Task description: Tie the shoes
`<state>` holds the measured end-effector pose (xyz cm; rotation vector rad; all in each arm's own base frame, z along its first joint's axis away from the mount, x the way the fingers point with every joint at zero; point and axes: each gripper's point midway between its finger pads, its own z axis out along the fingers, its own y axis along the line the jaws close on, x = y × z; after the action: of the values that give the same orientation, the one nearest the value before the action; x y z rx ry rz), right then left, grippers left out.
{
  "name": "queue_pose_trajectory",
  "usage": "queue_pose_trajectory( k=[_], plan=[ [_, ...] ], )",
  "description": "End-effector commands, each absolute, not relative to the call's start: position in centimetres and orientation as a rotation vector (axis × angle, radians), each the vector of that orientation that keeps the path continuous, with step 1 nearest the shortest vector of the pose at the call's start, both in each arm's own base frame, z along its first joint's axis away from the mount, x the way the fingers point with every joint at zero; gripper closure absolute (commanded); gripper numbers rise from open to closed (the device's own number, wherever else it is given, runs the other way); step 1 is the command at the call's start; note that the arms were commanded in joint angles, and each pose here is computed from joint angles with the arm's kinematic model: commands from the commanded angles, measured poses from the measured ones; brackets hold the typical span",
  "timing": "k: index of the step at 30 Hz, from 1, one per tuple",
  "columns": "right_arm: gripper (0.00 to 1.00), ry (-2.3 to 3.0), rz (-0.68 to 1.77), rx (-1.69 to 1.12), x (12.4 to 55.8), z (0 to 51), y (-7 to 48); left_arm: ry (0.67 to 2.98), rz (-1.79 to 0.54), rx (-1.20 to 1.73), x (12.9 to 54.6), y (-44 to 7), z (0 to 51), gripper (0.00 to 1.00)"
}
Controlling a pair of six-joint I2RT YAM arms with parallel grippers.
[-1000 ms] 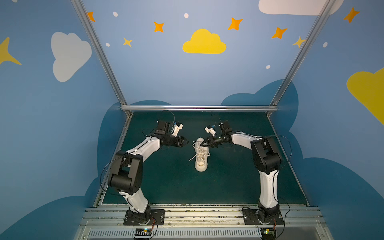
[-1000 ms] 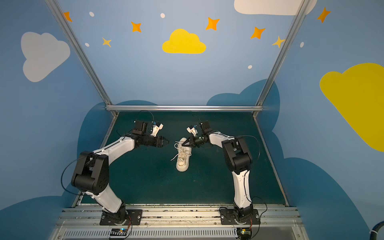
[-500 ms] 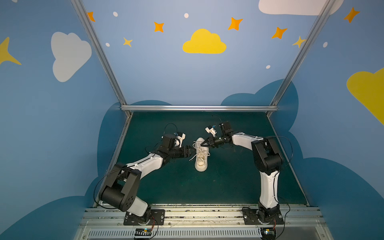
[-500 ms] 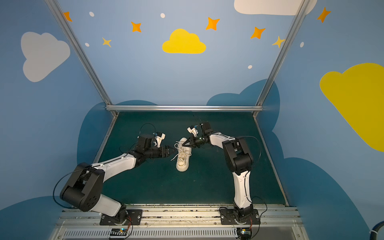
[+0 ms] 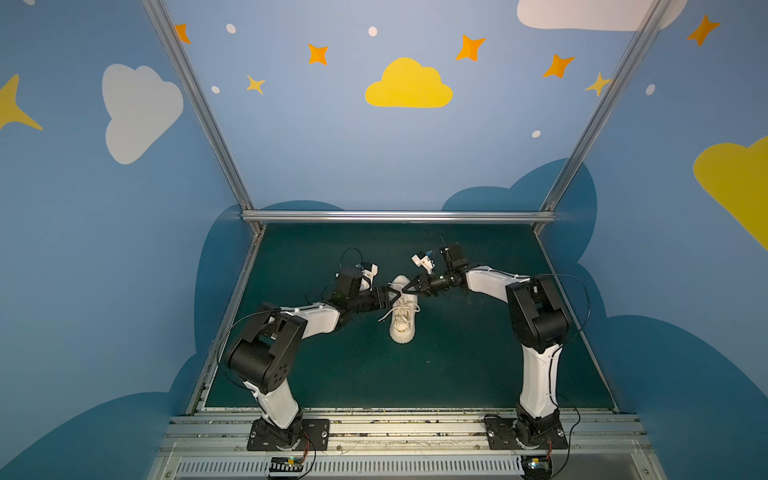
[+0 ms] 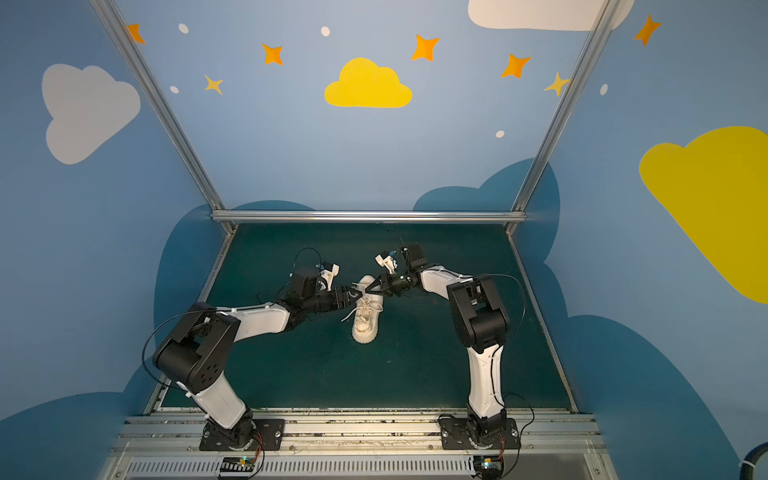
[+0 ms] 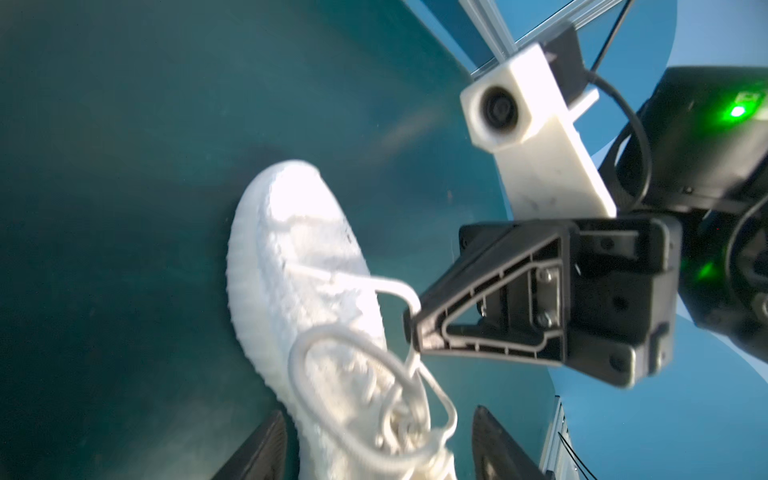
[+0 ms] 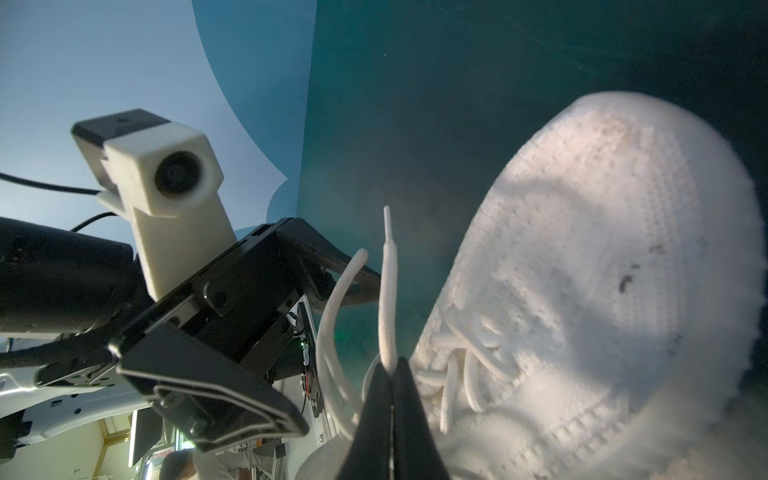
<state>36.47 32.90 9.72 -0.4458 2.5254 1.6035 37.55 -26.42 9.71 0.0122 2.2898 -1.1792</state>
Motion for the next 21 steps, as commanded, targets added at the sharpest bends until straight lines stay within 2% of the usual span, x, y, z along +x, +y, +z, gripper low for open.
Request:
queue_pose_trajectory(
  k=[1, 3, 12, 16, 21],
  plan=[
    [1.0, 2.492, 1.6, -0.468, 36.3, 11.0, 32.8, 2.227, -1.23, 0.041, 38.7, -27.6, 11.1, 0.36],
    [1.0, 2.493, 1.599, -0.466, 36.3, 11.0, 32.7, 2.232, -1.234, 0.038, 38.8, -27.8, 10.8, 0.42],
    [1.0, 2.473, 1.558, -0.399, 36.7, 11.4, 31.9, 2.224, -1.183, 0.015, 38.8, -27.0, 10.7, 0.88],
    [1.0, 2.457, 1.482, -0.302, 37.2, 11.8, 30.7, 2.229, -1.175, 0.009, 38.4, -26.8, 10.6, 0.95],
    [1.0, 2.457, 1.406, -0.201, 37.3, 11.7, 29.2, 2.235, -1.16, -0.008, 38.1, -26.3, 10.3, 0.97]
  ],
)
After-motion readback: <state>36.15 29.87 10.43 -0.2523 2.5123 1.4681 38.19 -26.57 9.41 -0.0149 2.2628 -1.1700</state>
